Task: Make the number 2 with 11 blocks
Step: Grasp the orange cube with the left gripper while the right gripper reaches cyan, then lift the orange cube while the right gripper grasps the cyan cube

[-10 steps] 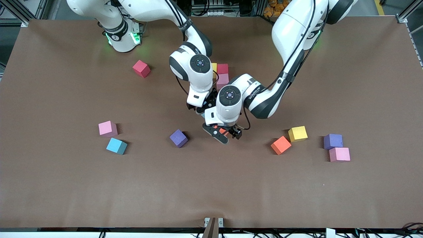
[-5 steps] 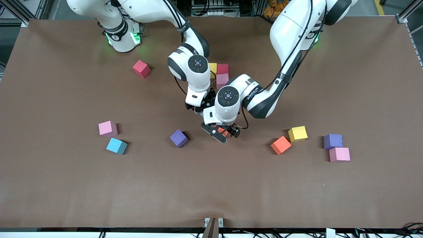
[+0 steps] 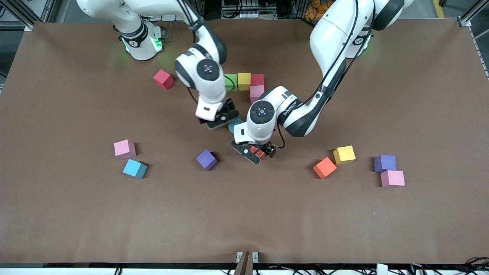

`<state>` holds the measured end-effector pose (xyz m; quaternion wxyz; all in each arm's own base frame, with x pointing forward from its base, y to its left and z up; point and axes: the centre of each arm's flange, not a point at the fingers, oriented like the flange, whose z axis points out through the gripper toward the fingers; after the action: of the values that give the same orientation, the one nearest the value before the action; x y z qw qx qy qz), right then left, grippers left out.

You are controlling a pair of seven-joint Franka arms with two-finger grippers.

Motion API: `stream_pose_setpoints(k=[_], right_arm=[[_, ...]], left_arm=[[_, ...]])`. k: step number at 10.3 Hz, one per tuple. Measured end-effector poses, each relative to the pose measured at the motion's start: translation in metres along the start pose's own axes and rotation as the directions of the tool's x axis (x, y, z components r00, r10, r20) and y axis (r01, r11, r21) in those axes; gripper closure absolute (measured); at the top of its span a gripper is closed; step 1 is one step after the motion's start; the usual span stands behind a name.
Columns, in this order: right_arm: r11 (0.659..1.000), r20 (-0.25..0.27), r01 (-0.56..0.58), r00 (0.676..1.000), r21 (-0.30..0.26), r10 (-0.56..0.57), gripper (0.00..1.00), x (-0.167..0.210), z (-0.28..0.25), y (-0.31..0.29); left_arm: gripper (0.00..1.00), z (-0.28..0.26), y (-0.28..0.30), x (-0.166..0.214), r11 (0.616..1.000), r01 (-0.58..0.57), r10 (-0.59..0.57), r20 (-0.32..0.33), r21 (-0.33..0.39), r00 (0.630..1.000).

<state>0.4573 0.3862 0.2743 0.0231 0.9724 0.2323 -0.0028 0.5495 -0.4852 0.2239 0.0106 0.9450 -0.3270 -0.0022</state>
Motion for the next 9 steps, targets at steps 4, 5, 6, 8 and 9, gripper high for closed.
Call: stream_pose_setpoints(k=[4, 5, 6, 8, 9], right_arm=[[0.999, 0.006, 0.033, 0.999, 0.005, -0.033, 0.0, -0.005, -0.007, 0.061], [0.999, 0.007, 0.037, 0.999, 0.006, -0.037, 0.0, -0.006, -0.007, 0.06], [0.999, 0.008, 0.04, 0.999, 0.006, -0.04, 0.0, -0.006, -0.006, 0.058], [0.999, 0.01, 0.042, 0.999, 0.006, -0.042, 0.0, -0.007, -0.006, 0.057], [0.999, 0.01, 0.043, 0.999, 0.006, -0.043, 0.0, -0.007, -0.006, 0.057]], left_arm=[[0.0, 0.01, 0.002, -0.001, 1.0, -0.001, 0.001, 0.006, -0.001, 1.0], [0.0, 0.014, 0.002, 0.0, 1.0, -0.001, 0.001, 0.001, -0.003, 1.0], [0.0, 0.017, 0.001, 0.0, 1.0, 0.0, 0.0, -0.005, -0.004, 1.0], [0.01, 0.023, 0.001, 0.002, 1.0, 0.001, -0.001, -0.022, -0.009, 1.0], [0.11, 0.026, 0.001, 0.002, 1.0, 0.001, -0.001, -0.025, -0.01, 1.0]])
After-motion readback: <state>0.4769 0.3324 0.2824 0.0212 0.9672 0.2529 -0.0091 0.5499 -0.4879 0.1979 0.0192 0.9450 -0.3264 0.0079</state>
